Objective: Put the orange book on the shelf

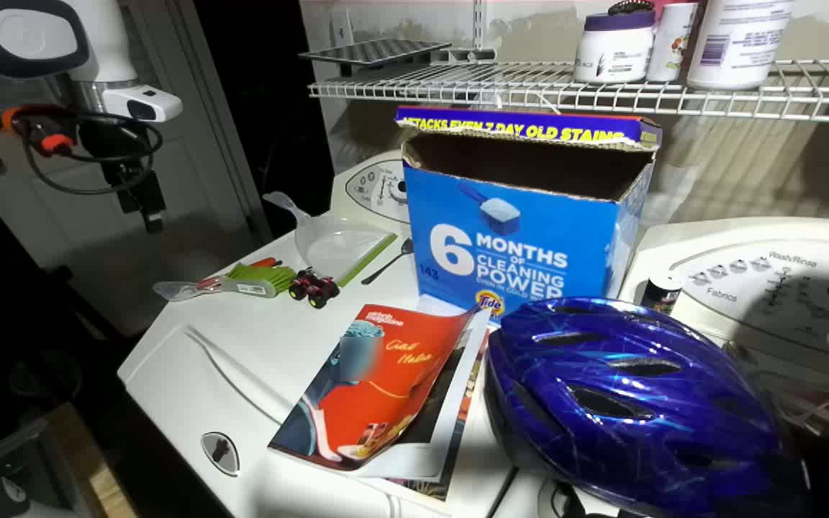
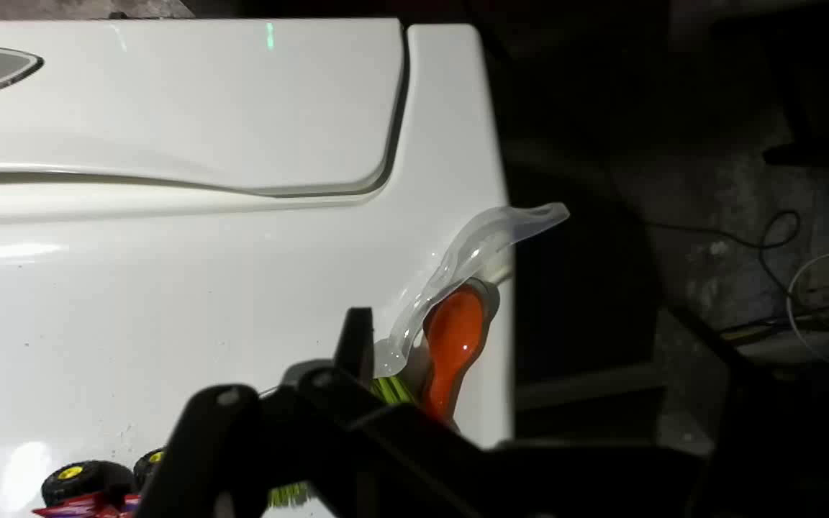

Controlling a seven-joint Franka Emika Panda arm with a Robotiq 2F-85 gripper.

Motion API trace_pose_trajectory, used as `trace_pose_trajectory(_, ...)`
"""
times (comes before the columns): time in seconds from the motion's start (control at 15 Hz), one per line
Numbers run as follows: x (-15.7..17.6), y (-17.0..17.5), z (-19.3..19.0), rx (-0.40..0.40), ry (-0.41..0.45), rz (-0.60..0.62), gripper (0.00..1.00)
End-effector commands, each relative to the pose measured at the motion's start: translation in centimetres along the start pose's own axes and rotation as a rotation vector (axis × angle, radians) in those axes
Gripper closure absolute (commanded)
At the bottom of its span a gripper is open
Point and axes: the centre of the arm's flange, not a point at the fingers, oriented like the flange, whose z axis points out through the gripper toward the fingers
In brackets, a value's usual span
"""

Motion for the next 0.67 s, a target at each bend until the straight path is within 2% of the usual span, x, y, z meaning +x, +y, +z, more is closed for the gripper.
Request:
trace_pose_trajectory(0.0, 0.0, 0.0, 0.0, 0.000, 0.000, 0.000, 0.00)
trace_pose_trajectory(0.07, 0.0, 0.0, 0.0, 0.000, 0.000, 0.000, 0.00)
trace_pose_trajectory(0.27, 1.0, 1.2, 2.5, -0.167, -0.020, 0.055, 0.00)
trace_pose_trajectory(0.6, 1.2, 5.5, 5.5, -0.436, 0.004, 0.130, 0.00)
